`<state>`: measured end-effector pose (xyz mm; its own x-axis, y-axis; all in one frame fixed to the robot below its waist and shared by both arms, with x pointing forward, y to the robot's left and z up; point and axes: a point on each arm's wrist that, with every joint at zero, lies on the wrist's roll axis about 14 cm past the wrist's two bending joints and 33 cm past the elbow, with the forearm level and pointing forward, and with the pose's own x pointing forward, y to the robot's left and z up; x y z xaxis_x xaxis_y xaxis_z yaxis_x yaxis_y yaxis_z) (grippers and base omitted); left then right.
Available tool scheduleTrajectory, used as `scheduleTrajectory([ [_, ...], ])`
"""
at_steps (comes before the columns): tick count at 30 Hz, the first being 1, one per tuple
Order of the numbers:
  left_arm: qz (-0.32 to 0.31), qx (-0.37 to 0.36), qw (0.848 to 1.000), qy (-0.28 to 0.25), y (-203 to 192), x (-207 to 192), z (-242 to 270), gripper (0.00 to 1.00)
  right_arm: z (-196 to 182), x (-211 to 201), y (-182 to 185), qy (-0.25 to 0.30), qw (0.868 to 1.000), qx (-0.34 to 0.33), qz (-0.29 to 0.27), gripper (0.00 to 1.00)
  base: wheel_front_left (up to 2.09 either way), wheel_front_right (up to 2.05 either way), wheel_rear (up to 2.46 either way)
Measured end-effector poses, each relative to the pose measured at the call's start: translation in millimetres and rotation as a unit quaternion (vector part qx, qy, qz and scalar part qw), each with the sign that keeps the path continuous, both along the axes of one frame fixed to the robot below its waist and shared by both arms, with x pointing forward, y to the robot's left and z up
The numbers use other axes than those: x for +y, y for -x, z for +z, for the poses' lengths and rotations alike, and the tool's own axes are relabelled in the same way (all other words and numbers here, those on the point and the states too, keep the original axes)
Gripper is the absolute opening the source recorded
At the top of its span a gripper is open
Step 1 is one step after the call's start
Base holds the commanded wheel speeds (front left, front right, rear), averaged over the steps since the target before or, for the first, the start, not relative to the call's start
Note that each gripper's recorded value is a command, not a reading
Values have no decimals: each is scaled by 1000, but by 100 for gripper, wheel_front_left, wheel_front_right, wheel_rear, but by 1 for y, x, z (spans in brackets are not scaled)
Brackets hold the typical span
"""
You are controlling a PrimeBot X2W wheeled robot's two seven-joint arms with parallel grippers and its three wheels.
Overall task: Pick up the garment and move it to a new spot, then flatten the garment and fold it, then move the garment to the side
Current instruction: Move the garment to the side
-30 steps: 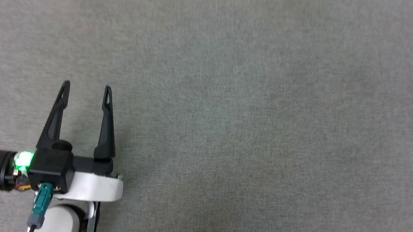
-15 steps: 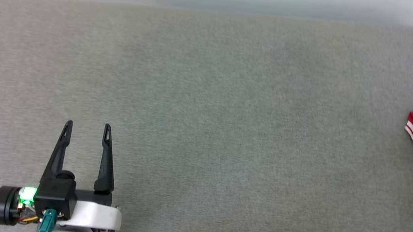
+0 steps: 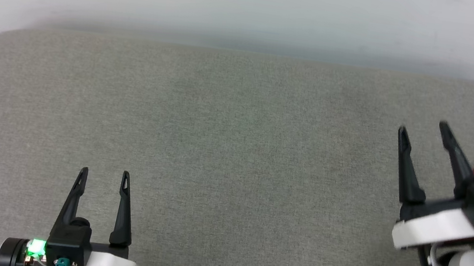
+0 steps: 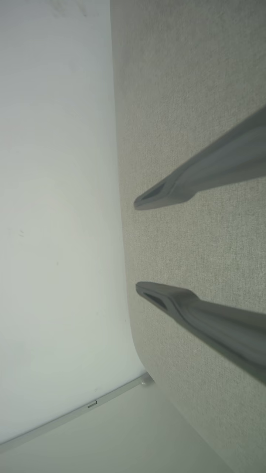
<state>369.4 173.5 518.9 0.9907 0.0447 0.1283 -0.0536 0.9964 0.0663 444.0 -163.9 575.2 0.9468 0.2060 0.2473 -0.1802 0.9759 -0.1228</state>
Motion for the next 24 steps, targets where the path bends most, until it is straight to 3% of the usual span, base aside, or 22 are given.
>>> scheduleTrajectory([
  [7,9,0,1000,-1,14,7,1,100,-27,-7,36,-43,998,33,-26,100,0,0,0],
  [24,-10,0,1000,7,33,-1,1,100,-45,-35,98,-98,990,53,-82,100,0,0,0],
])
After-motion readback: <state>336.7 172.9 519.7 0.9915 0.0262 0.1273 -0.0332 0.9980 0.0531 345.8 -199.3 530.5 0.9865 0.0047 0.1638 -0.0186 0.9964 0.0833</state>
